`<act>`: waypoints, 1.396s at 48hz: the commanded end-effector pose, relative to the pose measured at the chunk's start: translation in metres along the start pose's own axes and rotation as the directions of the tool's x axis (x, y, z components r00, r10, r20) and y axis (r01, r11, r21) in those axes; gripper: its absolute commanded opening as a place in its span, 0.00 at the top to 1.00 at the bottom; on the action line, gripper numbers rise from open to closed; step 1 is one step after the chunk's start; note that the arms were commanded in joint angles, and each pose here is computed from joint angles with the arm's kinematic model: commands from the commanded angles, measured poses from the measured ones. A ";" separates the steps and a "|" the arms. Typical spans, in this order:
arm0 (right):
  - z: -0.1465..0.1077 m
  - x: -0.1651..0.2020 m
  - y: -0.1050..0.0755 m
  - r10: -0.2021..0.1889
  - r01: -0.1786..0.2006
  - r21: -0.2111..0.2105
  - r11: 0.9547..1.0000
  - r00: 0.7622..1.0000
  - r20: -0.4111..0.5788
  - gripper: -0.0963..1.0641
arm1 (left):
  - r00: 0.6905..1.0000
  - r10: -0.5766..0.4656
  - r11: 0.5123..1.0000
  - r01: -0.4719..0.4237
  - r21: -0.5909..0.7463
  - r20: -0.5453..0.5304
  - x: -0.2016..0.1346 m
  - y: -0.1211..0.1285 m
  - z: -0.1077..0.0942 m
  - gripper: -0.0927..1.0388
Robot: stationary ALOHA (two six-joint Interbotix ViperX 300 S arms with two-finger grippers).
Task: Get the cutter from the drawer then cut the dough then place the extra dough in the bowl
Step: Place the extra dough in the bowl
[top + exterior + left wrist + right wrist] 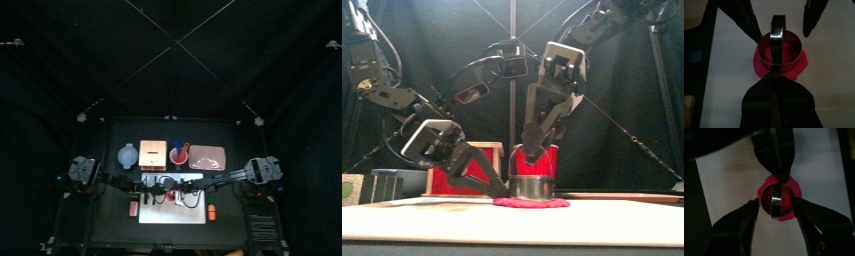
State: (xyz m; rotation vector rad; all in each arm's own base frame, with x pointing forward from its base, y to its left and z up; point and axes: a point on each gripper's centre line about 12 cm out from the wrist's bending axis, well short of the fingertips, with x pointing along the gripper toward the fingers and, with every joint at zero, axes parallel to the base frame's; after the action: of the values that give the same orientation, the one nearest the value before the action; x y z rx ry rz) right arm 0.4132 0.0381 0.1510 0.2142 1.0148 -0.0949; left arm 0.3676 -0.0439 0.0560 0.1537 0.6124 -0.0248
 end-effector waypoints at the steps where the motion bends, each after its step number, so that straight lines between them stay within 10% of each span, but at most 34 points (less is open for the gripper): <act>1: 0.013 -0.010 0.002 0.012 -0.013 0.008 1.000 0.999 0.044 0.27 | 1.000 -0.003 1.000 0.003 -0.002 -0.009 -0.001 -0.001 -0.001 0.54; 19: 0.020 -0.015 0.007 0.019 -0.019 0.002 1.000 0.998 0.057 0.58 | 1.000 -0.003 1.000 0.003 -0.001 -0.013 -0.001 -0.001 -0.002 0.54; 43: 0.034 -0.066 0.002 -0.023 0.024 -0.024 0.999 0.998 0.061 0.58 | 1.000 -0.004 1.000 0.004 0.000 -0.024 0.000 -0.001 -0.006 0.54; 67: -0.043 -0.079 -0.007 0.034 -0.033 -0.021 0.999 0.997 0.065 0.58 | 0.999 -0.016 0.999 0.014 -0.031 -0.049 -0.010 0.000 0.002 0.54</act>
State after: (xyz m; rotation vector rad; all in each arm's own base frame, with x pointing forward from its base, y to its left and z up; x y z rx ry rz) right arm 0.3407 0.0363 0.1859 0.1797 1.0102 -0.0796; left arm 0.3645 -0.0444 0.0597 0.1292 0.6503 -0.0245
